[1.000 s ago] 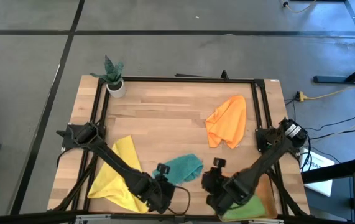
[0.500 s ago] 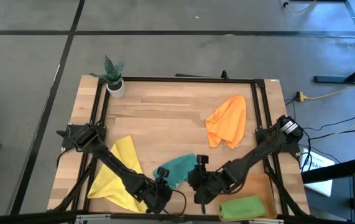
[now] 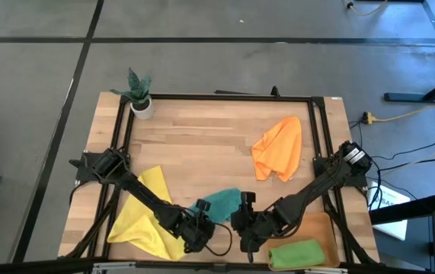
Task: Roll microfiber towels into tight, uniform cylinder then place into a basket
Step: Roll the blue microfiber towel
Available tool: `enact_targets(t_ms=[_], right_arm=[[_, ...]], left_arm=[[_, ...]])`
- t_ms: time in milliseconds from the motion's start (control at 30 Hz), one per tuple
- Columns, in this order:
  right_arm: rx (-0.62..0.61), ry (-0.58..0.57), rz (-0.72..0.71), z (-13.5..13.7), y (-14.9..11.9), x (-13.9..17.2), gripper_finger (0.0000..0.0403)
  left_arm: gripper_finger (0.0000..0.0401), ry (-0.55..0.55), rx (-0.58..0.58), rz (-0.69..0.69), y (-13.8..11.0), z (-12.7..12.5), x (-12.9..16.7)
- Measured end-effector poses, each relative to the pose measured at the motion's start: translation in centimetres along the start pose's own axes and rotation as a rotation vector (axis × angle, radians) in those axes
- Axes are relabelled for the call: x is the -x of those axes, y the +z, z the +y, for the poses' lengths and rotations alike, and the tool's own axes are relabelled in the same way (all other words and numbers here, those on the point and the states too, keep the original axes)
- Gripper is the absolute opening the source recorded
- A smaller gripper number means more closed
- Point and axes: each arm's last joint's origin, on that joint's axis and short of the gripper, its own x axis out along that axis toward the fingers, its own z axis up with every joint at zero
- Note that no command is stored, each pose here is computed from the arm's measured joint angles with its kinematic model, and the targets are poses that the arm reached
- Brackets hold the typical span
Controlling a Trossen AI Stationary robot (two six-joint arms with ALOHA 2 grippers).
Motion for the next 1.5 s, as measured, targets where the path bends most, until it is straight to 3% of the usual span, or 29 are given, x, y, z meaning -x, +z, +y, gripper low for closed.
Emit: enact_targets(t_ms=[233, 400, 533, 867, 1333, 1500], right_arm=[[0.006, -0.006, 0.011, -0.1, -0.1, 0.0, 0.0158], [0.008, -0.007, 0.013, -0.1, -0.1, 0.0, 0.0158], [0.008, -0.007, 0.013, -0.1, -0.1, 0.0, 0.0158], [0.033, -0.01, 0.019, -0.1, -0.2, 0.0, 0.0158], [0.166, -0.066, 0.132, -0.9, -1.3, 0.3, 0.0158], [0.131, -0.143, 0.12, -1.7, -1.2, 1.6, 0.0158]], left_arm=[[0.0047, -0.097, 0.019, 0.005, 0.3, 0.2, -0.2], [0.0041, -0.099, -0.03, 0.012, 0.2, 0.2, -0.2], [0.0006, -0.087, -0.044, 0.01, 0.2, 0.2, -0.2], [0.0001, -0.072, -0.108, 0.108, 1.2, 0.6, 1.2], [0.0, 0.071, -0.205, 0.286, 5.0, 3.2, 7.1], [0.0, 0.164, -0.238, 0.328, 5.7, 4.3, 9.0]])
